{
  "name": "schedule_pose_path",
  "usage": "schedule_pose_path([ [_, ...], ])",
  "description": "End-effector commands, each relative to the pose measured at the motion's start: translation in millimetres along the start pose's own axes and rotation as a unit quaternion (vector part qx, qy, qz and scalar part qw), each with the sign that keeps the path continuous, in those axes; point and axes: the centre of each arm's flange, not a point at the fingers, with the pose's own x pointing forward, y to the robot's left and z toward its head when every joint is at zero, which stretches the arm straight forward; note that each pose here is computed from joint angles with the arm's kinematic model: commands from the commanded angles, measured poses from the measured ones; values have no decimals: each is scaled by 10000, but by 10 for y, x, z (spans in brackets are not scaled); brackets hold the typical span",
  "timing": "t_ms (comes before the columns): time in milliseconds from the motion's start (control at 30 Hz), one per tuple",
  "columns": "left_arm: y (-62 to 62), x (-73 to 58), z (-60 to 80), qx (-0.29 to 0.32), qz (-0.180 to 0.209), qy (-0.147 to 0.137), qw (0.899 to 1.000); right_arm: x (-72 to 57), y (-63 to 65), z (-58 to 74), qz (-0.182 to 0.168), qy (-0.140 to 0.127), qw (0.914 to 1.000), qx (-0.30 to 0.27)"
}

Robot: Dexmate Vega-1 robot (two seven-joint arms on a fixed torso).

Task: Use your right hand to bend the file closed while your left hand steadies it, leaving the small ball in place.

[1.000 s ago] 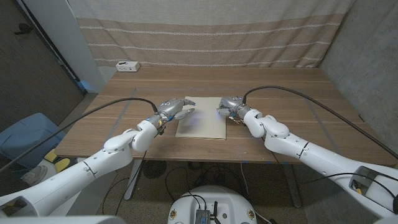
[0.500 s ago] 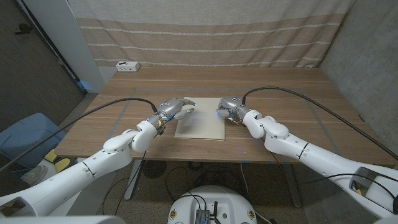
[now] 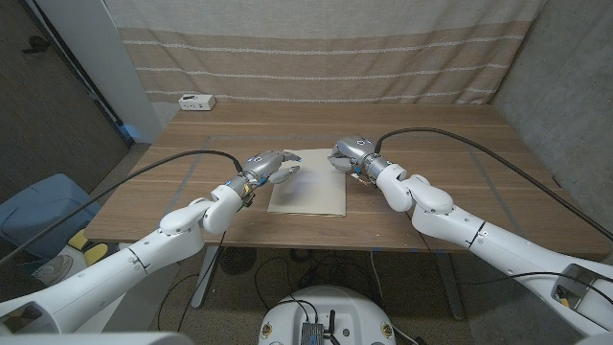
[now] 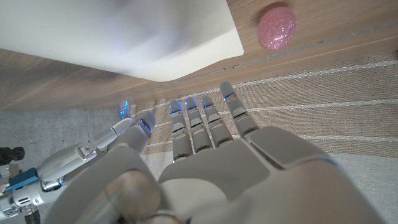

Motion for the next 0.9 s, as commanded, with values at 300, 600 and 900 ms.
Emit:
schedule_pose_path([
  [300,-9,56,1,-10,-14,-38,10000,-168,141,129,478,-70,9987,174],
  [600,-14,71,-10,-25,-14,-33,10000,-192,295,111,671,-12,9975,200],
  [900,-15,86,-29,-28,-20,-25,10000,-201,462,91,888,10,9959,199],
])
